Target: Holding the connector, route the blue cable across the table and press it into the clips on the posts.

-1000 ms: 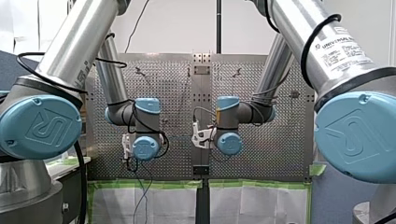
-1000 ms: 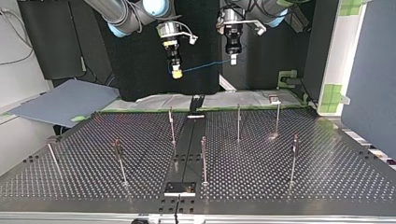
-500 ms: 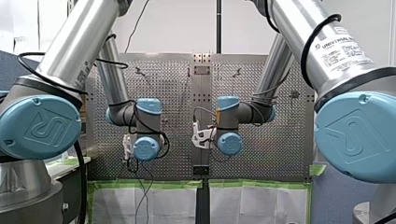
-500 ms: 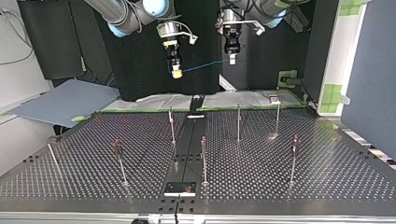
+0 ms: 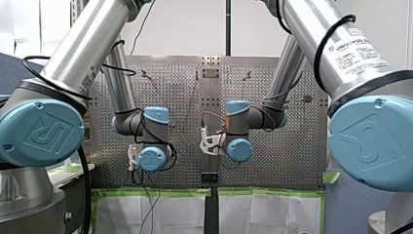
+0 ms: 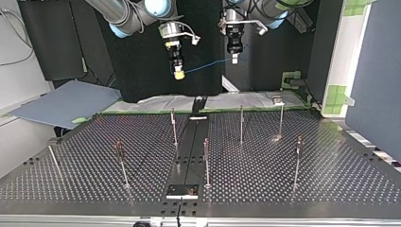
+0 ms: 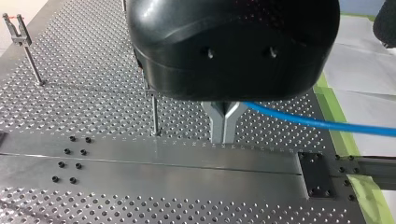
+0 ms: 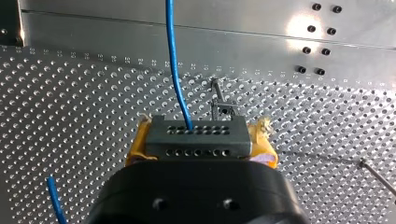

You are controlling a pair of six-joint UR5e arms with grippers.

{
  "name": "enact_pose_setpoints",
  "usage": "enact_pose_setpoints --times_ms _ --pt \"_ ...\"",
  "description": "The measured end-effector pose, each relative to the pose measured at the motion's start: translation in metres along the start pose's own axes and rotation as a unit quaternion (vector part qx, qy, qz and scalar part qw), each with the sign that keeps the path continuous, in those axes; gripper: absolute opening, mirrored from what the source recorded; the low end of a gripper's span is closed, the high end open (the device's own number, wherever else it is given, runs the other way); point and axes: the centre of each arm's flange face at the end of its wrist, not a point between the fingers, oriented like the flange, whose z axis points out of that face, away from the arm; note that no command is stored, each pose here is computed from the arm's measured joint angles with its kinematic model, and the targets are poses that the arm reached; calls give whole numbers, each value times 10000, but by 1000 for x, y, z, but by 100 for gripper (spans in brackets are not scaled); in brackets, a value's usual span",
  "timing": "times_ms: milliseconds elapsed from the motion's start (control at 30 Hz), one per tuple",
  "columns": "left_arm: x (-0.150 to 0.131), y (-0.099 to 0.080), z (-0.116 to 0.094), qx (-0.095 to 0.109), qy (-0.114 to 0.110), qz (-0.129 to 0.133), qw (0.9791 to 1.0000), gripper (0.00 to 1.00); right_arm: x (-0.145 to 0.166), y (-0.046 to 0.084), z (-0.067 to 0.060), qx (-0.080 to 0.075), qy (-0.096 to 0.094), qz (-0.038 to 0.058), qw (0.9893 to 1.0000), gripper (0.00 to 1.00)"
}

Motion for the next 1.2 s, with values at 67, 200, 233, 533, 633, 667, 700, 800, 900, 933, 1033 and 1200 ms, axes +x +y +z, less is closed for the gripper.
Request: enact_pose_setpoints --times_ms 67,200,233,533,633,667,700,800,900,933,1033,1200 --pt "0 0 0 0 1 0 10000 0 0 0 0 0 0 0 10000 0" --pt "0 0 0 0 1 1 10000 0 0 0 0 0 -3 -4 10000 0" --pt "0 0 0 0 2 1 10000 0 -1 -1 0 1 -12 -17 10000 0" --pt "0 0 0 0 2 1 10000 0 -18 -12 9 -126 -306 -289 9990 0" --pt "0 0 0 0 2 1 10000 0 -20 -13 12 -138 -396 -326 9986 0" --pt "0 0 0 0 1 1 10000 0 -21 -13 12 -137 -434 -339 9984 0" --pt "0 0 0 0 1 1 10000 0 -22 -13 12 -135 -465 -350 9982 0" --pt "0 0 0 0 1 1 10000 0 -24 -13 10 -124 -575 -386 9975 0" --pt "0 0 0 0 2 1 10000 0 -26 -12 8 -110 -692 -423 9966 0" --pt "0 0 0 0 1 1 10000 0 -26 -12 7 -106 -726 -434 9964 0" --pt "0 0 0 -3 2 2 10000 0 -28 -11 4 -92 -847 -472 9952 0" --pt "-7 1 9 -134 -33 -55 9999 0 -25 -18 4 -22 -941 -501 9943 0"
